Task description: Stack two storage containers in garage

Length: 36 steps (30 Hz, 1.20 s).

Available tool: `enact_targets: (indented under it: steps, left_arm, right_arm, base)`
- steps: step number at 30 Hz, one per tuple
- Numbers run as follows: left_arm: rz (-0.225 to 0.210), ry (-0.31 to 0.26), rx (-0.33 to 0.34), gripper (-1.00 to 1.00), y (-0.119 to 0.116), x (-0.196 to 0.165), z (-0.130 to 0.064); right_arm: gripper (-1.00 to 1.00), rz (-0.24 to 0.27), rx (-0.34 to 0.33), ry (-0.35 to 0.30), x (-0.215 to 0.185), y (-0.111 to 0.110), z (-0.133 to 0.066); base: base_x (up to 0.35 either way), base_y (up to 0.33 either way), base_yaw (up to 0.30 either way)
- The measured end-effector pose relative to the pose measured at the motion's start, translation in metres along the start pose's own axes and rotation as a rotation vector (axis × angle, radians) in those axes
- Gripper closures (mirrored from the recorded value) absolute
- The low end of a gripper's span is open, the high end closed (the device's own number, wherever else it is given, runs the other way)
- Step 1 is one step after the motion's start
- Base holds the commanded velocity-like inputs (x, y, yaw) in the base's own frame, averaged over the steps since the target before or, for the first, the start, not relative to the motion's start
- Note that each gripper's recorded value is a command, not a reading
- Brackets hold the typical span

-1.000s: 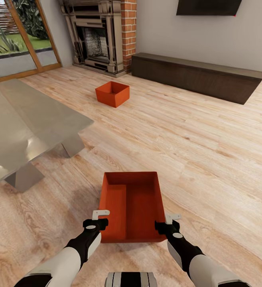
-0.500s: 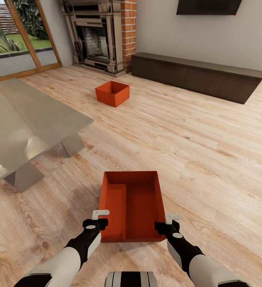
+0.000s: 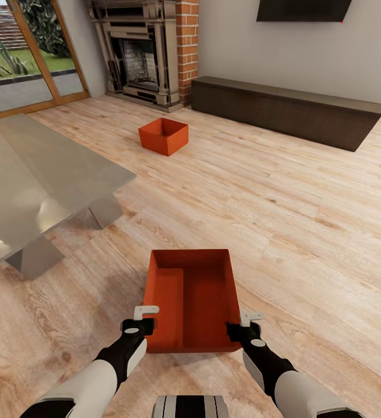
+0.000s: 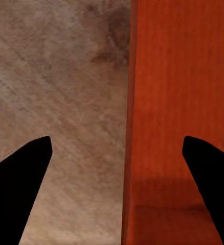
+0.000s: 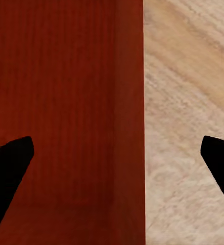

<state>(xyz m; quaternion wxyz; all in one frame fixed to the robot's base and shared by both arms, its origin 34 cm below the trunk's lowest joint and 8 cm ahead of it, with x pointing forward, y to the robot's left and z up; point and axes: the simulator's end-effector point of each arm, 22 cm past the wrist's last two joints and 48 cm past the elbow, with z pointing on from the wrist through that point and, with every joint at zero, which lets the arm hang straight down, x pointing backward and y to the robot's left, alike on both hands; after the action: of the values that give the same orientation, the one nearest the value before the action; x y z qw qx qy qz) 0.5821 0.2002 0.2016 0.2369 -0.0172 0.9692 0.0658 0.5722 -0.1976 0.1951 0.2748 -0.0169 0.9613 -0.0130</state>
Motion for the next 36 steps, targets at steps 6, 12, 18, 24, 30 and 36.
enact_targets:
  steps: [6, 12, 18, 24, 30, 36]
  left_arm:
    - [-0.008, 0.001, 0.008, 1.00, -0.002, 0.000, 0.000]
    - [-0.007, 0.000, 0.007, 1.00, -0.003, 0.000, 0.000]
    - [-0.007, 0.000, 0.001, 1.00, -0.002, -0.003, -0.004]
    - [-0.007, 0.001, 0.001, 1.00, -0.001, -0.012, -0.014]
    - [-0.007, 0.000, 0.002, 1.00, 0.001, -0.021, -0.024]
    - [-0.007, 0.000, 0.002, 1.00, 0.002, -0.030, -0.035]
  right_arm:
    - [1.00, -0.012, -0.010, 0.000, 0.000, 0.003, 0.000]
    - [1.00, -0.016, -0.010, -0.001, 0.000, 0.003, 0.000]
    - [1.00, -0.016, -0.010, 0.000, -0.003, 0.003, -0.003]
    - [1.00, -0.016, -0.009, -0.002, -0.014, 0.003, -0.013]
    - [1.00, -0.014, -0.010, 0.000, -0.023, 0.002, -0.022]
    - [1.00, -0.013, -0.010, -0.001, -0.033, 0.002, -0.032]
  base:
    - [0.000, 0.000, 0.000]
    - [0.000, 0.000, 0.000]
    - [0.000, 0.000, 0.000]
    - [0.000, 0.000, 0.000]
    - [0.000, 0.000, 0.000]
    - [0.000, 0.000, 0.000]
